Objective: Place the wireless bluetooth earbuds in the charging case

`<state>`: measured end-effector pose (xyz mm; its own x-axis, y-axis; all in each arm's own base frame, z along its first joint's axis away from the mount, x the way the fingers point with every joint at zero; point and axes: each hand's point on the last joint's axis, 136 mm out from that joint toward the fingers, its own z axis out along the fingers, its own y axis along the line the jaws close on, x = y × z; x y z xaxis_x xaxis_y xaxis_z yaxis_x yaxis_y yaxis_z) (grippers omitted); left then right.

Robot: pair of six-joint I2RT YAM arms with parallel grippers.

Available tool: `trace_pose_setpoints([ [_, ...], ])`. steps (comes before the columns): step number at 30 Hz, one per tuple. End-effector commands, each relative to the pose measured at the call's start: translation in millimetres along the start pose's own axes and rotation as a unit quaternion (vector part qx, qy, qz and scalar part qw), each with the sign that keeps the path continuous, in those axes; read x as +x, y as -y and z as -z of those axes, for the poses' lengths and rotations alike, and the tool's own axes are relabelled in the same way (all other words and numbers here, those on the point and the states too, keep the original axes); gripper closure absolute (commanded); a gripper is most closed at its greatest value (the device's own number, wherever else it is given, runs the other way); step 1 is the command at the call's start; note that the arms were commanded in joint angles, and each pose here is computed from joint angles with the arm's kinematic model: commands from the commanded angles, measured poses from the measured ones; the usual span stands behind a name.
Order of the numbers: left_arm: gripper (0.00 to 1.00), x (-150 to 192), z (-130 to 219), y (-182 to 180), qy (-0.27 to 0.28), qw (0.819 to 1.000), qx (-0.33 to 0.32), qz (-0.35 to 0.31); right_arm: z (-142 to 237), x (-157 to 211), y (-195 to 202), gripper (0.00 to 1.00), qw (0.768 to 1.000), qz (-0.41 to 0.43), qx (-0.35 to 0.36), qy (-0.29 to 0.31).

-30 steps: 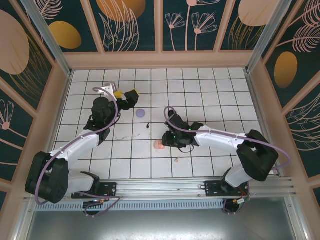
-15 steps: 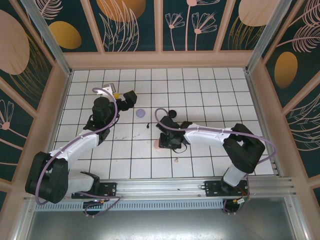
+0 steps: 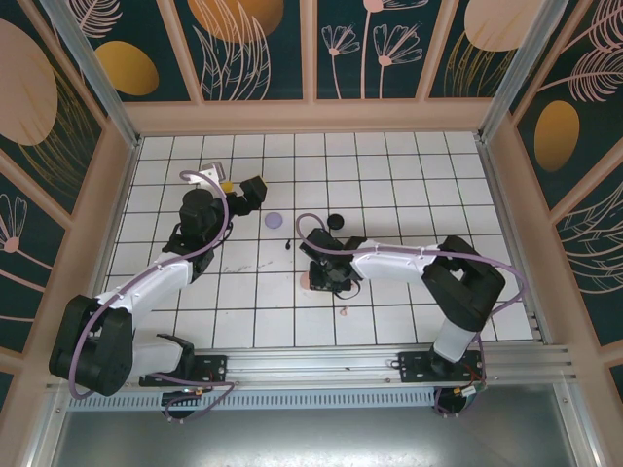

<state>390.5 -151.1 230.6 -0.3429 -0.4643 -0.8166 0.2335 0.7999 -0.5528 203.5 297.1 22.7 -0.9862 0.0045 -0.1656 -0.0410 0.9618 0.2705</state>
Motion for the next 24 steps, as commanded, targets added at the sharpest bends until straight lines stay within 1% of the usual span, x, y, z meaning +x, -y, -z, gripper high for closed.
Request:
trace_pose_setpoints([
  [1, 0.01, -15.5, 3.3, 11.1, 0.022, 0.999, 0.022, -0.01, -5.0, -0.1, 1.5, 0.76, 1.0, -0.002, 0.017, -0.001],
  [3, 0.01, -15.3, 2.9, 11.9, 0.021, 0.999, 0.024, -0.01, -7.2, -0.4, 0.3, 0.8, 1.0, 0.001, 0.016, -0.003],
  [8, 0.01, -12.7, 2.6, 14.4, 0.014, 0.999, 0.032, -0.011, -7.5, -1.7, -1.8, 0.93, 1.0, 0.009, 0.012, -0.001],
  [12, 0.01, -10.1, 2.3, 16.9, 0.007, 0.999, 0.04, -0.011, -3.6, -3.1, -2.7, 1.0, 1.0, 0.018, 0.009, 0.004],
  [17, 0.02, -5.9, 1.1, 22.6, -0.008, 0.998, 0.055, -0.015, 9.8, -9.6, -4.7, 1.0, 0.999, 0.037, 0.005, 0.019],
  [18, 0.01, -3.9, 0.3, 24.5, -0.014, 0.998, 0.06, -0.019, 14.1, -13.5, -5.2, 1.0, 0.999, 0.045, 0.006, 0.029],
  [21, 0.01, 7.4, -2.0, 34.4, -0.048, 0.994, 0.09, -0.032, 33.7, -28.8, -9.7, 1.0, 0.996, 0.074, -0.001, 0.059],
  [24, 0.01, 21.8, -2.5, 46.4, -0.086, 0.987, 0.131, -0.041, 52.3, -48.5, -9.1, 1.0, 0.991, 0.1, -0.005, 0.09],
])
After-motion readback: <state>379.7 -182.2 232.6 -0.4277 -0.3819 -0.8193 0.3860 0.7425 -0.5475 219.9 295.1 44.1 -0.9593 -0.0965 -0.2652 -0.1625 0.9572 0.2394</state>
